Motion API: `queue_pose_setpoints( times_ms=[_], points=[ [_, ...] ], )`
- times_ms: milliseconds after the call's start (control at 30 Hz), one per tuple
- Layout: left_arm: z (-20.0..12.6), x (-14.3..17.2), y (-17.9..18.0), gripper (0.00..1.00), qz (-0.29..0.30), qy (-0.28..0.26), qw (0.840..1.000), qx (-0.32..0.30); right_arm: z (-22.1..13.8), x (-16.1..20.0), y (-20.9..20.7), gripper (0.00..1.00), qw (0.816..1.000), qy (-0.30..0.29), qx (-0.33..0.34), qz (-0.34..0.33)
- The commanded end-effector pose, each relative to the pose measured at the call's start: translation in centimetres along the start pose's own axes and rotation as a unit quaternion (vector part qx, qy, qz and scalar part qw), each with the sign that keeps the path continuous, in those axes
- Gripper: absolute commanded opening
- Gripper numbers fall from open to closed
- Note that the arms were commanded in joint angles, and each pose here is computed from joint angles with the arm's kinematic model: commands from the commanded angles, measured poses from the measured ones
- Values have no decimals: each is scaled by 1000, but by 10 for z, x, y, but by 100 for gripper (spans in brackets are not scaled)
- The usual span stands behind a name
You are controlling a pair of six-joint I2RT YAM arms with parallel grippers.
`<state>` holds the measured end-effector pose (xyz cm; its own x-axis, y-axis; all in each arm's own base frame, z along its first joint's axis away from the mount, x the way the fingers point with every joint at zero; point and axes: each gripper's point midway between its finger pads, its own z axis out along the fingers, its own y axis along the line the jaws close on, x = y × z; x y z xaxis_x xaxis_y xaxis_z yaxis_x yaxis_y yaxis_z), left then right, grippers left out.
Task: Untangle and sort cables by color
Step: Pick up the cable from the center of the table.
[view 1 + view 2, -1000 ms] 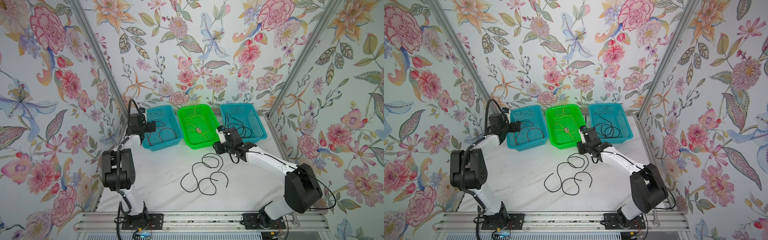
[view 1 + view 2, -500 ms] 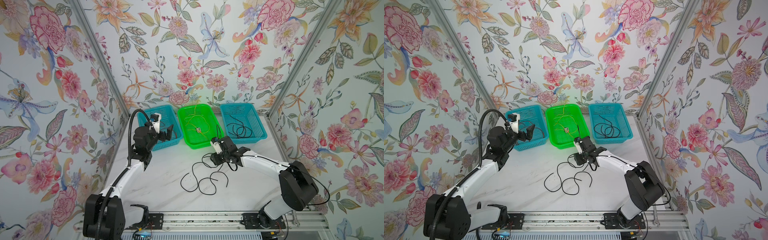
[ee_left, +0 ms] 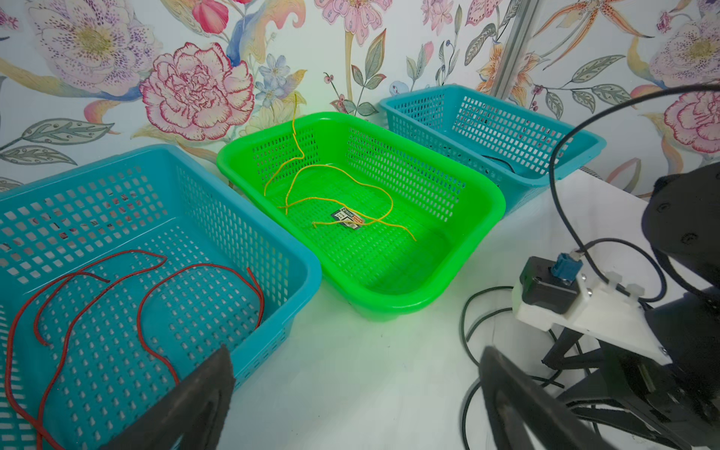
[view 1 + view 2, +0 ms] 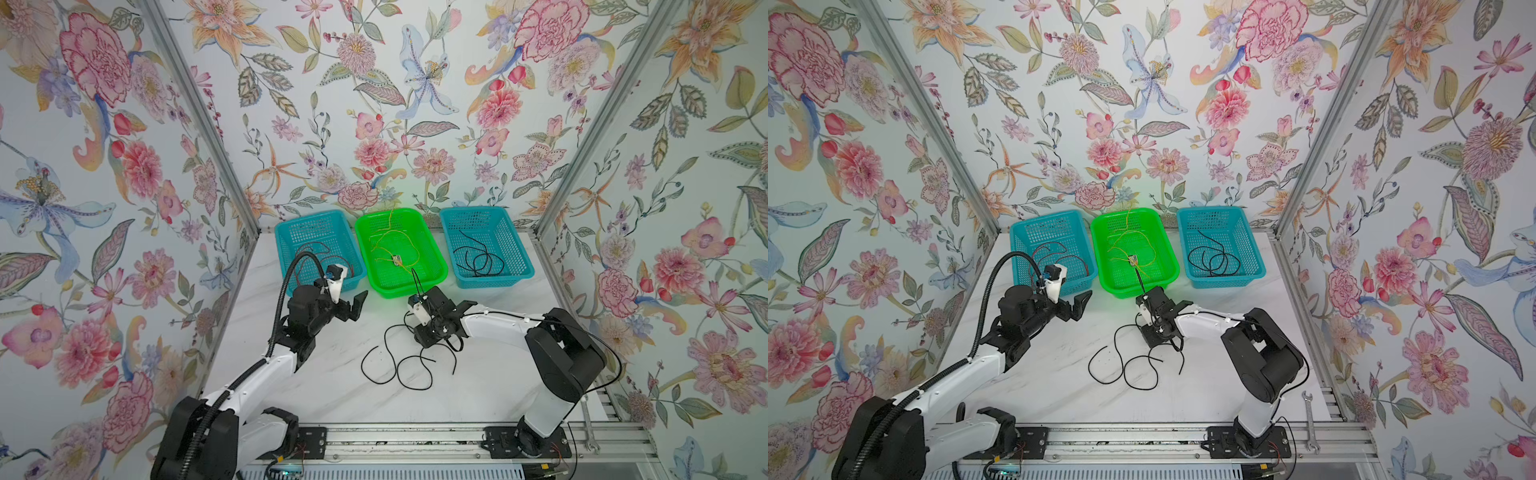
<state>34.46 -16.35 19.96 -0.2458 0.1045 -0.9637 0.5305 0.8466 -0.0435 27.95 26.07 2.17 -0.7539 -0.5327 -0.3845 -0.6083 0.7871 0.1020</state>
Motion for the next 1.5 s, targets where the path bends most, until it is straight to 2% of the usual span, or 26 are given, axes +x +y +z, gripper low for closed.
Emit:
queue_pose_setpoints(
  times_ms=[0,367,533,800,1000,1200,1467],
  points=[
    [-2,1,-6,99,-5,-7,1000,11,3,-3,2,40,1000,5,1,-4],
    [3,7,-7,99,-1,2,1000,16,-3,-7,5,19,1000,-4,-6,-4],
    [10,14,-18,99,9,16,999,37,-15,-11,9,10,1000,-17,-15,-3],
    [29,39,-74,99,63,53,990,117,-58,-20,15,5,998,-51,-24,-5],
    [45,57,-109,99,82,59,980,171,-97,-26,24,4,996,-84,-42,-6],
    [65,61,-125,99,81,50,977,190,-135,-34,37,3,990,-122,-73,-10],
    [78,89,-130,99,65,70,976,194,-198,-53,44,3,974,-202,-99,-9]
  ],
)
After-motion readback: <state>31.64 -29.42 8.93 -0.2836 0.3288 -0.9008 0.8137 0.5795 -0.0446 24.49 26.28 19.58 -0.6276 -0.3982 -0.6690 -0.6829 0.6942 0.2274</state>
